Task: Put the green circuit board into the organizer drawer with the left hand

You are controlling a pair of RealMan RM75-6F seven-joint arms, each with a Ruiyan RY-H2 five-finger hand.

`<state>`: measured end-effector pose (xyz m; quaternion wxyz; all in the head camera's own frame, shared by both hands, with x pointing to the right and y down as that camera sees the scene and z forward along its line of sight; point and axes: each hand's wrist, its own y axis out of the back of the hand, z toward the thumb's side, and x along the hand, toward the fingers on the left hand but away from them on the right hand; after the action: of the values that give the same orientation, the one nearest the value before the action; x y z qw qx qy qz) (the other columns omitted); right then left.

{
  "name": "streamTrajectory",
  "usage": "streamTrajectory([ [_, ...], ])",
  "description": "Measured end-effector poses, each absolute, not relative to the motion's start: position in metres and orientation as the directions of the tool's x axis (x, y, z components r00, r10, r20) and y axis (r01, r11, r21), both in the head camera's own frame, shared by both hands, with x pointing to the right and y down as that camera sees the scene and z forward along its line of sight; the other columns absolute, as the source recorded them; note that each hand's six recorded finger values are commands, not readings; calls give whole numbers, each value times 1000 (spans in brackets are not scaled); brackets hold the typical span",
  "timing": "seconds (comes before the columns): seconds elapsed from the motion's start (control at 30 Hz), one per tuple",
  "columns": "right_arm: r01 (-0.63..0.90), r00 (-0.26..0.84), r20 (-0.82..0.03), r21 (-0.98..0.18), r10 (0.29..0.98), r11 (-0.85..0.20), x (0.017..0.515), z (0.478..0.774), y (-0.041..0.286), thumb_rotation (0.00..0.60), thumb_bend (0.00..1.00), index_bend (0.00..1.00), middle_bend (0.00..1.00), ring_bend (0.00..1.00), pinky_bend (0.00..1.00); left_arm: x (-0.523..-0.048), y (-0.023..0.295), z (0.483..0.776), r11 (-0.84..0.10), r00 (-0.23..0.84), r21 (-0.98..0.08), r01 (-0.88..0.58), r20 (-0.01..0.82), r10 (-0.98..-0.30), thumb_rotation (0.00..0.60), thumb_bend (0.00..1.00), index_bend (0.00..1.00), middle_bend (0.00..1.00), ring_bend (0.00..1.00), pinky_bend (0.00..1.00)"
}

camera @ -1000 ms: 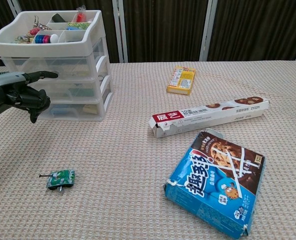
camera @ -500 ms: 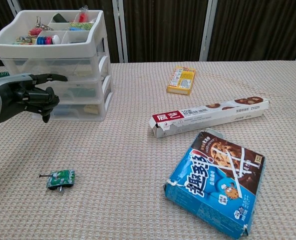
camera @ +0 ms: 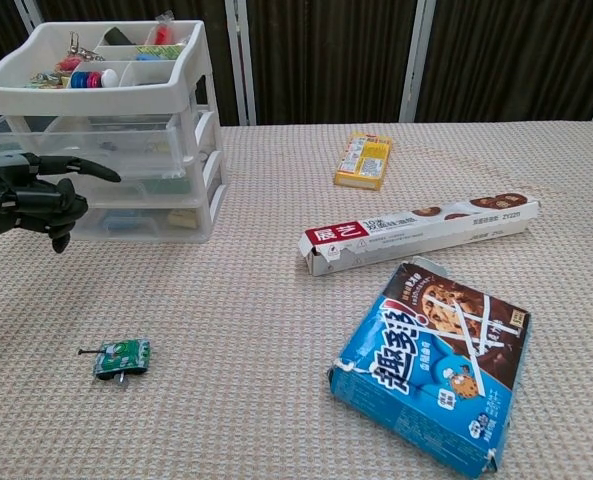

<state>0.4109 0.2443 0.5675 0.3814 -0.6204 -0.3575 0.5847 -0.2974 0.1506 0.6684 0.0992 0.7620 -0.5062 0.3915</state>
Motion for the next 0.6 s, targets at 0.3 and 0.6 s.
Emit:
streamTrajectory([
  [0.3, -2, 58, -450, -893, 891, -451, 411, 566, 244, 600, 0, 67, 0, 0, 0, -318, 168, 666, -462, 167, -252, -851, 704, -691, 600, 842, 425, 846, 740, 642],
  [0.6, -2, 60, -446, -895, 893, -446, 411, 566, 244, 600, 0, 67, 0, 0, 0, -325, 174, 643, -514, 208, -361, -778, 625, -753, 600, 812, 330, 860, 751, 647],
])
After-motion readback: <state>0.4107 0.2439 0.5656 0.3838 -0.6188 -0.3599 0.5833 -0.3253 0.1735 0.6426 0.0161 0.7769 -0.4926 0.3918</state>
